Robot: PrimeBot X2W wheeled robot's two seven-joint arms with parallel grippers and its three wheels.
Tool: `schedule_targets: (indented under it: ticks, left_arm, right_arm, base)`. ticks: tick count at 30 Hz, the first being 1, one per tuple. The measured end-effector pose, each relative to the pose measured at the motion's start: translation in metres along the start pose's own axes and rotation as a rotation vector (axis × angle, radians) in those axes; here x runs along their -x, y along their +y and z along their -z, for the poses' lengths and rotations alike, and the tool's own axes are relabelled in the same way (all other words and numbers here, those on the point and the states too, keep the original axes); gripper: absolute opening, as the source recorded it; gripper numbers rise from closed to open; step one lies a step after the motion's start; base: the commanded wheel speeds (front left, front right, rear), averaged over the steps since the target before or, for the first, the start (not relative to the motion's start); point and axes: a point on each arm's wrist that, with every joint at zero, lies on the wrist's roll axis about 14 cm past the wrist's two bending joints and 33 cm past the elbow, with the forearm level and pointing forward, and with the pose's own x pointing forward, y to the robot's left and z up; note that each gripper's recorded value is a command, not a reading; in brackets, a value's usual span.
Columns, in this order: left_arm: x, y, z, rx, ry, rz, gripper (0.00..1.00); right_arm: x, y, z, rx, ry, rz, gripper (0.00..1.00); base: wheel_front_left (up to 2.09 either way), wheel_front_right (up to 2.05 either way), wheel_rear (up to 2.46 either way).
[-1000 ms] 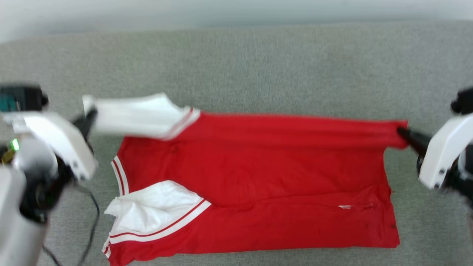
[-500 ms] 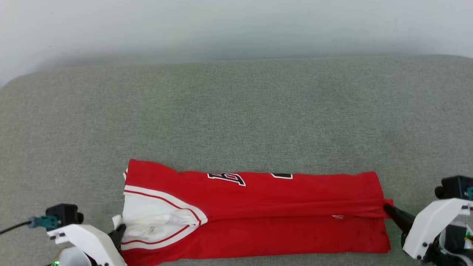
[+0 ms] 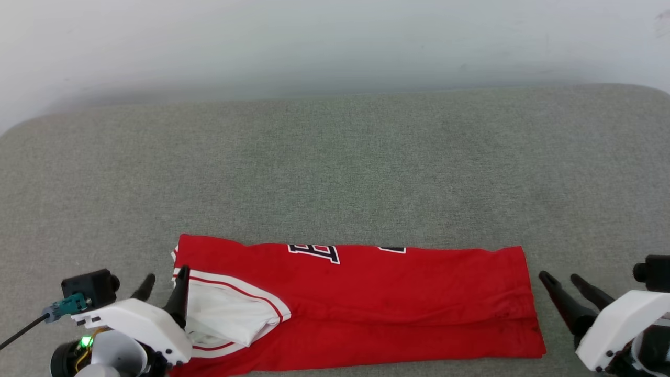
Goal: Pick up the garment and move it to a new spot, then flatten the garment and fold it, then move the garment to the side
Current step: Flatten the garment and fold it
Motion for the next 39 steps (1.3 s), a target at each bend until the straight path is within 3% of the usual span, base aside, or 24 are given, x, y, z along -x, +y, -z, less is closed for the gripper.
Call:
schedule_targets:
  ticks: [6,9,16,30,31,32,33,39]
  left_arm:
    - [0.003,-0.029,-0.053,-0.086,-0.242,0.059,1.00]
    - [0.009,-0.044,-0.078,-0.100,-0.373,0.089,1.00]
    - [0.026,-0.053,-0.110,-0.197,-0.585,0.079,1.00]
    - [0.034,-0.047,-0.117,-0.265,-0.669,0.012,1.00]
    - [0.035,-0.047,-0.116,-0.270,-0.668,0.016,1.00]
    - [0.035,-0.048,-0.117,-0.273,-0.670,0.018,1.00]
    - [0.036,-0.048,-0.116,-0.274,-0.669,0.020,1.00]
    - [0.039,-0.053,-0.114,-0.291,-0.667,0.037,1.00]
  right_arm:
    - [0.011,-0.009,-0.015,0.037,0.025,0.028,1.00]
    - [0.014,-0.023,-0.018,0.076,0.099,0.073,1.00]
    - [0.009,-0.018,-0.012,0.108,0.276,0.086,1.00]
    - [-0.038,-0.009,0.061,-0.013,0.572,0.061,1.00]
    - [-0.038,-0.009,0.062,-0.017,0.575,0.060,0.67]
    - [-0.038,-0.008,0.063,-0.020,0.577,0.057,0.29]
    - [-0.038,-0.007,0.064,-0.020,0.577,0.053,0.00]
    - [-0.034,0.005,0.062,-0.012,0.556,0.009,0.00]
  base:
    - [0.00,0.00,0.00]
    - [0.00,0.00,0.00]
    - [0.00,0.00,0.00]
    - [0.00,0.00,0.00]
    - [0.00,0.00,0.00]
    - [0.00,0.00,0.00]
    - [0.00,0.00,0.00]
    - [0.00,0.00,0.00]
